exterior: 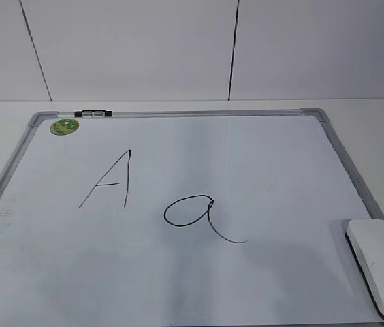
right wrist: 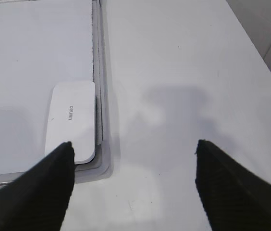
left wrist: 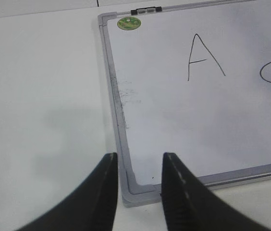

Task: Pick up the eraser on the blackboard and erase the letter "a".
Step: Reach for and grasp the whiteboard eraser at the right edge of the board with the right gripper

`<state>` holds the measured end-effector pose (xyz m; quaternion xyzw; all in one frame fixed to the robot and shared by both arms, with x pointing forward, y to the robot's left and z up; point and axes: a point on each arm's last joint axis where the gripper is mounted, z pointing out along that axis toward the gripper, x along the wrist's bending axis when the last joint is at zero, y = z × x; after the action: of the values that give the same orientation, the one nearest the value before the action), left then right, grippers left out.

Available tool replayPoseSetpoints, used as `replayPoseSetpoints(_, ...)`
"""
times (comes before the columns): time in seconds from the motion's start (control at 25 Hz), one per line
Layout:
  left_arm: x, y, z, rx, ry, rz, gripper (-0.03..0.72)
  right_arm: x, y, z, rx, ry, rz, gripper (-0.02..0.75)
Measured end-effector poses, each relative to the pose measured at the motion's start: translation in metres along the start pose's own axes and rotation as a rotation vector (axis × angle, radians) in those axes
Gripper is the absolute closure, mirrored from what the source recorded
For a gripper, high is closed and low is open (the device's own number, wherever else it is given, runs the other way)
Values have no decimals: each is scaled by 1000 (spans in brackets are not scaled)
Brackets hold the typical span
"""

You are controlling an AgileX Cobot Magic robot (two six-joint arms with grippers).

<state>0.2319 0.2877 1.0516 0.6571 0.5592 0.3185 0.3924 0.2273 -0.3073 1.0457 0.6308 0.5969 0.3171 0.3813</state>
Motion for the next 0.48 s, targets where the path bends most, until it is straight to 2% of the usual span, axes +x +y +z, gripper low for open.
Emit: replayPoseSetpoints(0.48,0,0,0,0,0,0,454,0,0,0,0,0,0,144)
